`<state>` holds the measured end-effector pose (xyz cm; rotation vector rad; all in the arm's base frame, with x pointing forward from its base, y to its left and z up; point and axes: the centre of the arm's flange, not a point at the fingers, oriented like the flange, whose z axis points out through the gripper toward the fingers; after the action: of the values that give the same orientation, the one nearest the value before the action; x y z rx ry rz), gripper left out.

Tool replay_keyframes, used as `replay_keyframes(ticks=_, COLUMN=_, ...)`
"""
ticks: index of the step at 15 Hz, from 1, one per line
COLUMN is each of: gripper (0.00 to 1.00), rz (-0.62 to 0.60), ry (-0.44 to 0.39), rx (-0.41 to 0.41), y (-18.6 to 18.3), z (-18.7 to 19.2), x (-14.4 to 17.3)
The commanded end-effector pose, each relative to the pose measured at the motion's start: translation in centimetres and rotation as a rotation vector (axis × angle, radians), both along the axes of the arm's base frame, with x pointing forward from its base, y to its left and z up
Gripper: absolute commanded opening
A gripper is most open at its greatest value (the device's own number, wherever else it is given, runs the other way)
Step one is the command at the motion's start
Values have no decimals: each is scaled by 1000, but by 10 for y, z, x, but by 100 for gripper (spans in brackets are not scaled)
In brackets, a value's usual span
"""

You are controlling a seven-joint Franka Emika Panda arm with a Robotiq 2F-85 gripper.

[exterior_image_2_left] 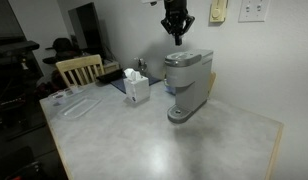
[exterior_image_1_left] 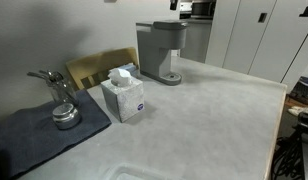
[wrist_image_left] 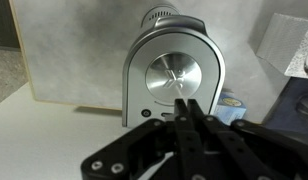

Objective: Press the top of the coffee maker

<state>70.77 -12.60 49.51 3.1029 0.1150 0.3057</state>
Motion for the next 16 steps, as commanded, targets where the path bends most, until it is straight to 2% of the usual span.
replay_keyframes(ticks=1, gripper=40, rz=18, ry=-13, rx=-20, y=-2, z=8, x=2)
replay_keyframes(ticks=5, gripper=69, rz=1, ry=-13, rx=-4, y=0, z=7, x=1)
replay_keyframes(ticks=6, gripper=50, rz=0, ry=-13, rx=-4, y=0, z=7, x=1)
replay_keyframes(ticks=9, gripper=69, rz=-1, ry=-13, rx=-4, y=0, z=7, x=1)
replay_keyframes(ticks=16, gripper=69, rz=-1, ry=-13, rx=-4, y=0, z=7, x=1)
